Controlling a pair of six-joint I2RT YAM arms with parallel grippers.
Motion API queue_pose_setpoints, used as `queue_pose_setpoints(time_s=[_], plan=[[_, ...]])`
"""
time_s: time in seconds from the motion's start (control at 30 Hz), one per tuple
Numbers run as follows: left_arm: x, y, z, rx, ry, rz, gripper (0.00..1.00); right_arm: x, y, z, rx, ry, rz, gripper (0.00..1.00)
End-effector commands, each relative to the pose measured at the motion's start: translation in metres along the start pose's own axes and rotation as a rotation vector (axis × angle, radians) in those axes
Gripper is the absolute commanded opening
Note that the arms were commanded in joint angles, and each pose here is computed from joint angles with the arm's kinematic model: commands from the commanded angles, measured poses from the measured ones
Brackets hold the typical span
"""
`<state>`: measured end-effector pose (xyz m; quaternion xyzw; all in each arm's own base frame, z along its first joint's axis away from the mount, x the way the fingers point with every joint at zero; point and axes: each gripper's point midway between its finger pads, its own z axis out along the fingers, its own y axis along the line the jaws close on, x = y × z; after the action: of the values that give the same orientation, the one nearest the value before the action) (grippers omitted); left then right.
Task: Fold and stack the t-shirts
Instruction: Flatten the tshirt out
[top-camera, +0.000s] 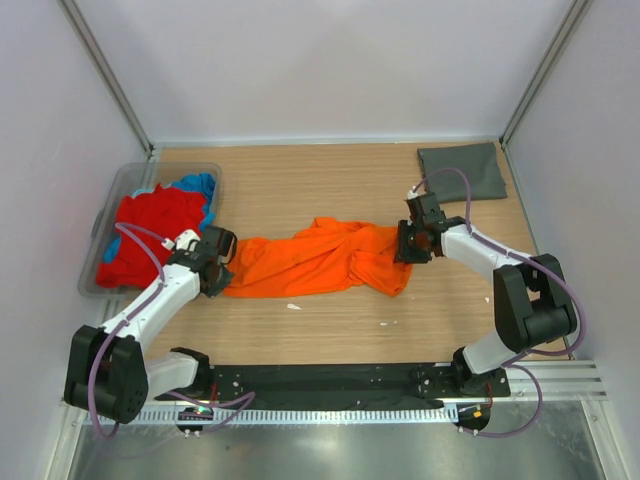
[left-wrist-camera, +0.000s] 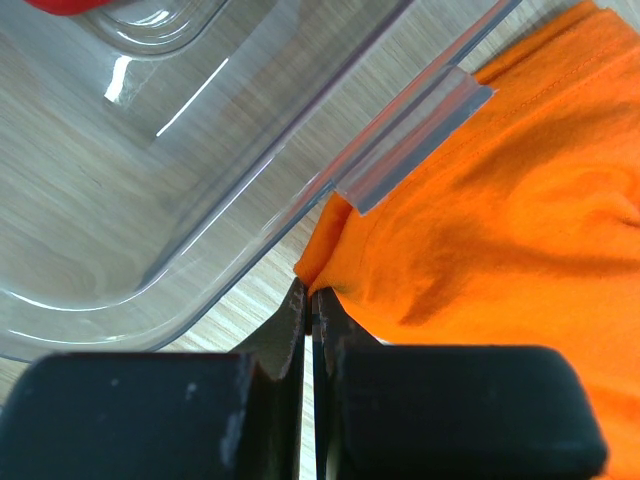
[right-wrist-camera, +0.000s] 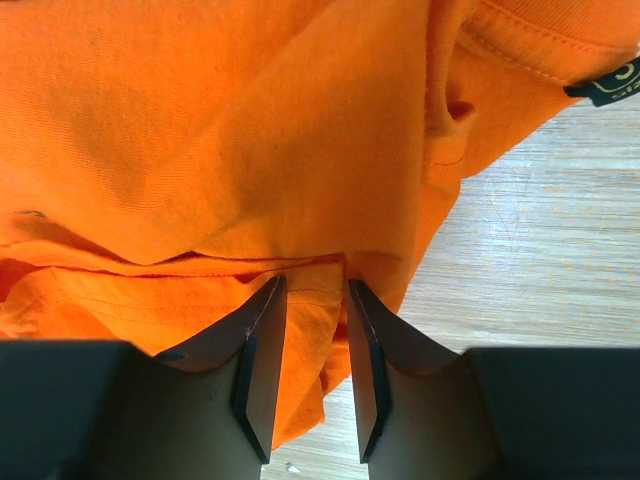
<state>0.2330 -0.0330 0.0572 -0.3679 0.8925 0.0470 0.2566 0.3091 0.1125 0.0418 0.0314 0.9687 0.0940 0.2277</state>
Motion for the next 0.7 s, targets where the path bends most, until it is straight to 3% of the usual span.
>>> queue_pose_setpoints(time_s=[0.0, 0.2, 0.5, 0.67], plan=[[-0.0173, -0.0128, -0.0068, 0.035, -0.054, -0.02, 0.0, -0.0073, -0.0014, 0.0009, 0.007, -0.036, 0.001, 0.37], [-0.0181, -0.0124, -0.0082, 0.036, -0.057, -0.019, 0.0, -0.0067, -0.0008, 0.0026, 0.004, -0.035, 0.009, 0.41], [-0.0197, -0.0119, -0.0083, 0.031, -0.062, -0.016, 0.0, -0.0104, 0.0034, -0.0018, -0.056, -0.048, 0.03, 0.3], [-0.0187, -0.0108, -0.0071, 0.025, -0.061, -0.015, 0.0, -0.0095, 0.0006, -0.0038, -0.05, -0.05, 0.039, 0.36]])
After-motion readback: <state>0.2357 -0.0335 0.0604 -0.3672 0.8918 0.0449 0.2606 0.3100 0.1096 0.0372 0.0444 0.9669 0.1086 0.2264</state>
